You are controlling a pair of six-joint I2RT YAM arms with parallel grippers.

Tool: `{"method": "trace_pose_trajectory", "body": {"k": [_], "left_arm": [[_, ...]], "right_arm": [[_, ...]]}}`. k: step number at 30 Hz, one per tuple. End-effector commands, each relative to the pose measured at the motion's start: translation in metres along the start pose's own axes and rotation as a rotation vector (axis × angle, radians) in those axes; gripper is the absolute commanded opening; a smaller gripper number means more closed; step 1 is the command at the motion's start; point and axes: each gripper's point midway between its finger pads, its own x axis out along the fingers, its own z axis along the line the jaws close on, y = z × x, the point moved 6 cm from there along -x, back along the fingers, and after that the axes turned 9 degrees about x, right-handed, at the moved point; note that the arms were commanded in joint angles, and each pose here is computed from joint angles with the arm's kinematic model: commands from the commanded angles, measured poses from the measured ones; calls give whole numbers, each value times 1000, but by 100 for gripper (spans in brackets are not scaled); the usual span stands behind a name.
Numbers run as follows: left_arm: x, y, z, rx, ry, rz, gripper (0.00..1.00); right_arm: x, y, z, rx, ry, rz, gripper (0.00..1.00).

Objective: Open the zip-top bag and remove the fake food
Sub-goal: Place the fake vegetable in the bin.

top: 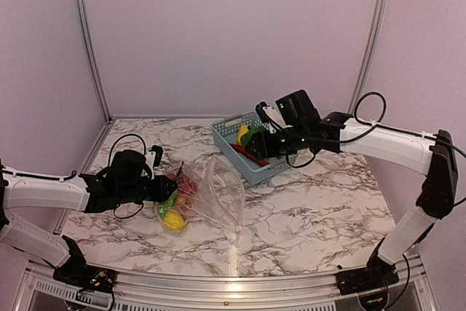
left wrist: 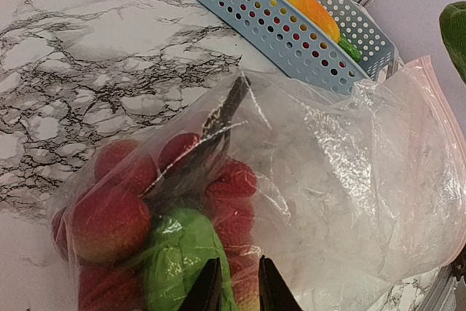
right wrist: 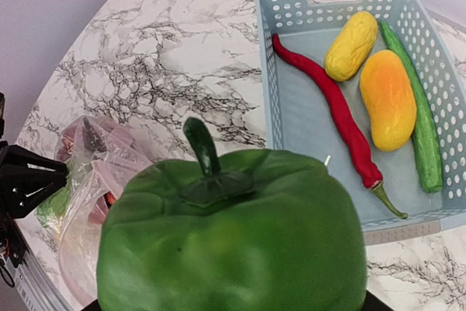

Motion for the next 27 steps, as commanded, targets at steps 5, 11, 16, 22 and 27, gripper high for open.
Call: {"method": "trace_pose_trajectory", "body": {"k": [5,11,16,22,27], "left_arm": [[0,32,20,23,-106,161,20],[-1,27,18,24,-95,149,20],[1,22,15,30,-88,145,20],[0,19,14,31,-82,139,20],[-3,18,13,33,-81,133,20]], "right_arm": [[45,-51,-46,40,58,-76,40],[74,-65,-85,87,96,-62,40],[102,-72,-99,82,132,-34,40],[139,-83,-108,73,163,-20,40],[170,-93,-120,76,229,-7,39]]}}
